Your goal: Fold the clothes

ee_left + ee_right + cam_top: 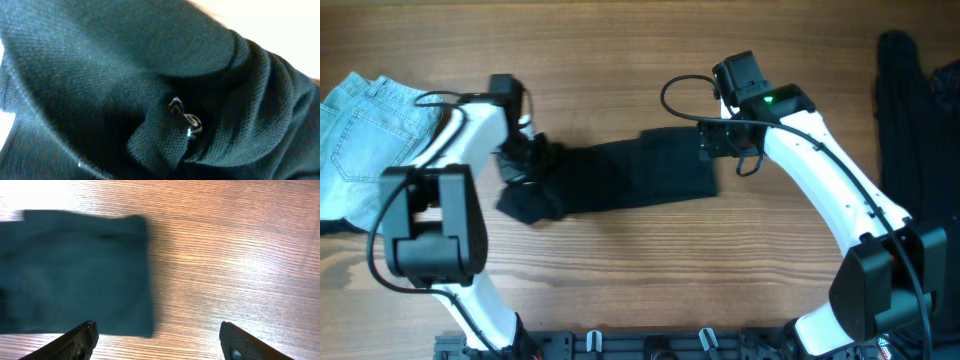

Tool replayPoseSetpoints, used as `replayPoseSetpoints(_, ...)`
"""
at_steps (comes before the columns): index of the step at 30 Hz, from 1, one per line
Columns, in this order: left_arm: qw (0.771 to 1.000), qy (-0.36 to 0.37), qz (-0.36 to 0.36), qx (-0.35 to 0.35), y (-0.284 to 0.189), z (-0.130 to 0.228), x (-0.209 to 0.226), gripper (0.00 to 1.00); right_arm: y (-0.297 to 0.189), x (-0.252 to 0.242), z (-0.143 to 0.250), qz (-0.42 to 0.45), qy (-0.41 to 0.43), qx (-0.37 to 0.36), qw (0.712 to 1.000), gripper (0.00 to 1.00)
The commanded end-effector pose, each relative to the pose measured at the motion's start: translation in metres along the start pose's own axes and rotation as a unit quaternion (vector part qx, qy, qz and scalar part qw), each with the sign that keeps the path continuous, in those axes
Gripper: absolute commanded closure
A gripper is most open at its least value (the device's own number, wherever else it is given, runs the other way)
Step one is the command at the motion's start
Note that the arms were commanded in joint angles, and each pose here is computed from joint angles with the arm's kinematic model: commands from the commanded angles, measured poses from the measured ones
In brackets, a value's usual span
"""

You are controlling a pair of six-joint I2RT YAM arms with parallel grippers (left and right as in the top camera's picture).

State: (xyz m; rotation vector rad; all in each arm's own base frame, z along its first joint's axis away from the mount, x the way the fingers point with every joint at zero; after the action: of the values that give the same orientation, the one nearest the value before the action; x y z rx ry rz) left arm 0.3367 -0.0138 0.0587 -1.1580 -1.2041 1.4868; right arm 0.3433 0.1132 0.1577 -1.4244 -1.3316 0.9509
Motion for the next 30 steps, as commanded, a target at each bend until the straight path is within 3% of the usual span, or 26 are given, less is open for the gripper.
replayPoseSetpoints(1, 0.985, -0.08, -0.134, -0.066, -0.061, -0.019, 0.072, 0.96, -0.005, -0.021, -0.013, 0.014, 0.038, -0.017, 0.999, 0.16)
replayPoseSetpoints(3, 0.984, -0.096, -0.123, -0.088, -0.099, -0.022, 0.077, 0.96, -0.005, -0.019, -0.012, -0.018, -0.018, -0.002, 1.0, 0.14)
replayPoseSetpoints(6, 0.99, -0.071, -0.079, -0.092, -0.127, -0.018, 0.046, 0.96, -0.005, -0.019, -0.012, -0.02, -0.02, -0.003, 1.0, 0.14)
replayPoseSetpoints(9, 0.993, -0.023, -0.063, -0.095, -0.134, -0.009, -0.017, 0.96, -0.005, -0.018, -0.012, -0.025, -0.015, 0.0, 1.0, 0.14)
replayPoseSetpoints(14, 0.987, 0.109, -0.046, -0.113, -0.102, 0.012, -0.138, 0.94, -0.005, -0.018, -0.011, -0.024, -0.016, 0.002, 1.0, 0.13)
replayPoseSetpoints(15, 0.983, 0.136, -0.044, -0.114, -0.092, 0.017, -0.158, 0.83, -0.005, -0.019, -0.01, -0.023, -0.017, 0.003, 1.0, 0.13)
replayPoseSetpoints(16, 0.98, 0.157, -0.043, -0.111, -0.083, 0.022, -0.174, 0.6, -0.005, -0.019, -0.01, -0.023, -0.017, 0.003, 1.0, 0.13)
replayPoseSetpoints(17, 0.978, 0.174, -0.042, -0.11, -0.075, 0.026, -0.186, 0.51, -0.005, -0.019, -0.01, -0.023, -0.017, 0.003, 1.0, 0.13)
replayPoseSetpoints(19, 0.971, 0.209, -0.037, -0.113, -0.064, 0.036, -0.21, 0.48, -0.005, -0.019, -0.009, -0.022, -0.017, 0.006, 1.0, 0.13)
replayPoseSetpoints(21, 0.967, 0.217, -0.028, -0.128, -0.077, 0.038, -0.218, 0.43, -0.005, -0.02, -0.007, -0.021, -0.026, 0.011, 0.999, 0.13)
replayPoseSetpoints(25, 0.962, 0.197, -0.016, -0.189, -0.136, 0.024, -0.203, 0.43, -0.006, -0.011, -0.005, -0.058, -0.05, 0.019, 0.997, 0.1)
replayPoseSetpoints(30, 0.961, 0.084, -0.006, -0.262, -0.208, 0.001, -0.123, 0.41, -0.016, 0.03, 0.0, -0.21, -0.094, 0.035, 0.972, 0.1)
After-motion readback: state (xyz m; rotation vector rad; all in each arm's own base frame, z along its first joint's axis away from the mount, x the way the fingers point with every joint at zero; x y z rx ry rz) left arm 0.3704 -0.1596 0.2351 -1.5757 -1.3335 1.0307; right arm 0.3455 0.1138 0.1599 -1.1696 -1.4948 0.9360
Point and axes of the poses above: each gripper's point midway between its finger pads, its own y axis out along the fingers, its own x axis along the line the jaws close on, z = x × y, the point moved 5 cm from there along -y, back along the fingers, and after that the axes turned 12 degrees about y, right-handed, at the moved point
